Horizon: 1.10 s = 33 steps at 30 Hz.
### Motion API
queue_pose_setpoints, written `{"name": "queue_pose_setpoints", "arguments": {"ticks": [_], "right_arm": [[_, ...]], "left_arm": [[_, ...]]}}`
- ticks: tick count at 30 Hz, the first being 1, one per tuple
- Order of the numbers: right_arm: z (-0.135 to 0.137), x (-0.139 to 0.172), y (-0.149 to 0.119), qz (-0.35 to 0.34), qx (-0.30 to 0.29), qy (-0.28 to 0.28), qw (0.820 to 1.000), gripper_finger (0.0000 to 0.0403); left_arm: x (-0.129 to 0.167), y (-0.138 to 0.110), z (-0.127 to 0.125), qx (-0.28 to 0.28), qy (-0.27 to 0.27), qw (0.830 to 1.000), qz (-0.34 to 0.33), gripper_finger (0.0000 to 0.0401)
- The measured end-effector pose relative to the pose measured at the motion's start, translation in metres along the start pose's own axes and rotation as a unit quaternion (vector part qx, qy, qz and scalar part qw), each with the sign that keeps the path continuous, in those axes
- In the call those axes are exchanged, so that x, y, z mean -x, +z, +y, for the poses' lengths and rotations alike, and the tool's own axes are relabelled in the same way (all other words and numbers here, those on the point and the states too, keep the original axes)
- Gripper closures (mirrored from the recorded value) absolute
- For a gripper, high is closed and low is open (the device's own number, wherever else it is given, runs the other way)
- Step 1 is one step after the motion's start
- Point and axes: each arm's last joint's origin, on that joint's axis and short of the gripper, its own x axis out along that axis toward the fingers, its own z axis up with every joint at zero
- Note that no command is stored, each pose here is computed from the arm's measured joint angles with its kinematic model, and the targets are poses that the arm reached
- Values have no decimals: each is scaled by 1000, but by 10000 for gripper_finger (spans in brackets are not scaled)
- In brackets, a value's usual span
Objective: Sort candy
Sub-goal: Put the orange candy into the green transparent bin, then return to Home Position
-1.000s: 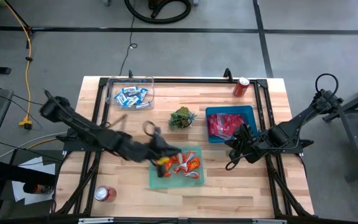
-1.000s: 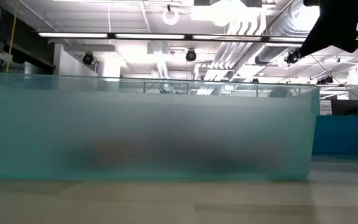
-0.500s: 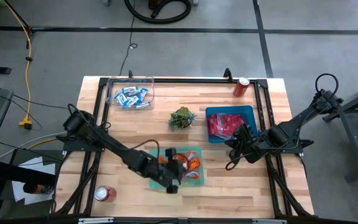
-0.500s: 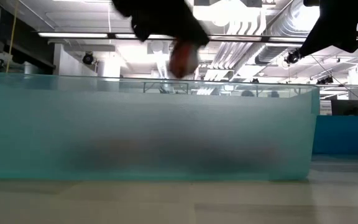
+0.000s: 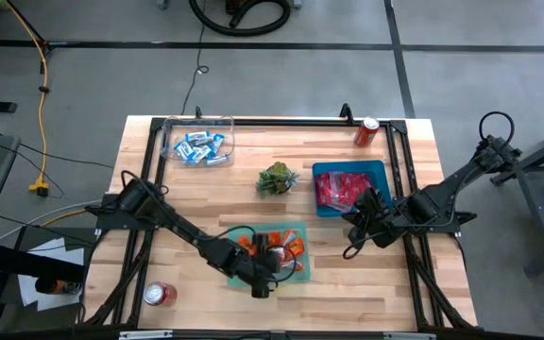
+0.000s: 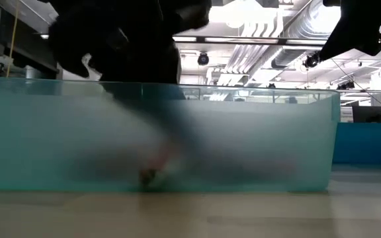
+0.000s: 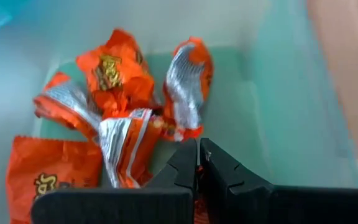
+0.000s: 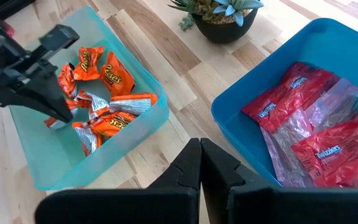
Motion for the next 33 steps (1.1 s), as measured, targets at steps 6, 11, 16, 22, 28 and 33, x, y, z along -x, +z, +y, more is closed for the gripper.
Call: {"name": "queue_pose_setpoints", "arguments": {"ticks": [6, 11, 16, 22, 28, 33], "right_arm": [[0, 0, 0, -1, -4, 1, 1000, 403], [0, 0, 0, -1, -5, 1, 1000, 403], [1, 0, 0, -2, -5, 3, 1000, 403], [2, 0, 1, -4, -7, 12, 1000, 403], [8, 4, 9, -46, -21, 41, 998, 400], [9, 13, 30, -127, -41, 78, 988, 388]], "left_arm": [[-2, 1, 4, 25, 11, 1000, 0, 400], [0, 3, 9, 52, -26, 998, 21, 384], [18, 12, 20, 70, -30, 997, 29, 331], [75, 36, 55, 83, 52, 995, -6, 259], [173, 63, 105, 127, 102, 978, -130, 215], [251, 64, 140, 144, 115, 956, -230, 211]]}}
